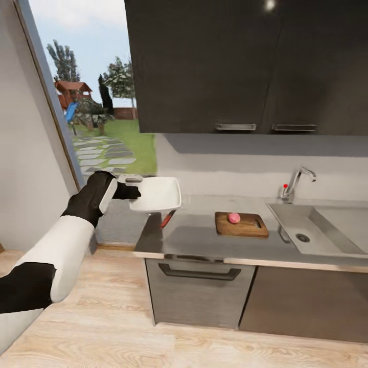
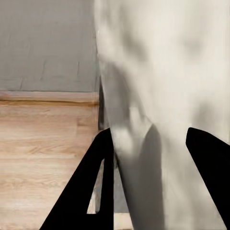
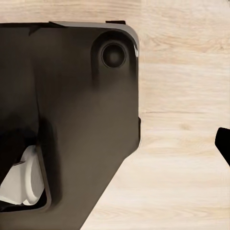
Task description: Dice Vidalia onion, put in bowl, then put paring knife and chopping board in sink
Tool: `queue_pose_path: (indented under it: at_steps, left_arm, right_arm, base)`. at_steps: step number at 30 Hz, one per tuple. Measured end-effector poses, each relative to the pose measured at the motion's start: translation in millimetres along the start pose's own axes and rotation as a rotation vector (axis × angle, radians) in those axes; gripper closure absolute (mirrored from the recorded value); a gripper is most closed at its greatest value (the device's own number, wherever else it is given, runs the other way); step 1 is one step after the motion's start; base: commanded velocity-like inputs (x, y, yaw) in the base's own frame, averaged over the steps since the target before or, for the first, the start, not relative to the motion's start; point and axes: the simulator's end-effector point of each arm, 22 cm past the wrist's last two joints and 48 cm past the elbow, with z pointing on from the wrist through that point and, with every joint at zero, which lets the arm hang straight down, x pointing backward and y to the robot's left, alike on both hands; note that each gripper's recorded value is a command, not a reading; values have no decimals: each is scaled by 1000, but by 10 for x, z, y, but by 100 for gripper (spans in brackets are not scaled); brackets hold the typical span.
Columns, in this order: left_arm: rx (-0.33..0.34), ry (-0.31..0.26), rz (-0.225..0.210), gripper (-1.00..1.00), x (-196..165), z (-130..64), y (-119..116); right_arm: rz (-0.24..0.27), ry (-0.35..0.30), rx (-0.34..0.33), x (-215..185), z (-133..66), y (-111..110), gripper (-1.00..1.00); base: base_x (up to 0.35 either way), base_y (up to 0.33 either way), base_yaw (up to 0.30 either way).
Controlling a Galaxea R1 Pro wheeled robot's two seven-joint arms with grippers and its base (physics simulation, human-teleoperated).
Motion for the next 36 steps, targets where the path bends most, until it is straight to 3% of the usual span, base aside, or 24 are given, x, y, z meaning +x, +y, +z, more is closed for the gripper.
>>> queue_pose_path:
  at_steps: [4,11,22,26,29,32,34,36]
  left_arm:
    - [-10,12,-3,100,44,8,67]
    - [-47,103,-25,100,408,168,353]
    - [-99,88,-38,100,425,165,741]
    - [-115,89,-45,100,435,144,873]
    - [-129,88,-49,100,440,121,977]
    - [-134,90,-52,100,449,113,1020]
    - [-134,91,-53,100,456,114,1029]
    - [-134,91,-54,100,458,115,1031]
  right_arm:
    - [5,-25,2,-67,0,-10,-100]
    - [26,-276,24,-762,-73,-138,-100]
    - [30,-352,31,-975,-123,-179,-100]
    - [33,-437,54,-1338,-204,-282,-100]
    - [39,-595,100,-2041,-449,-494,-100]
    - [45,-766,153,-2806,-875,-725,-100]
    - [52,-837,191,-3256,-1210,-892,-100]
    - [63,-862,234,-3626,-1569,-1082,-100]
  base:
    - [0,304,241]
    - [-10,151,61]
    - [-275,87,1]
    - [-309,124,0]
    - [-111,48,0]
    - [-29,13,0]
    - [-9,4,0]
    - [-4,2,0]
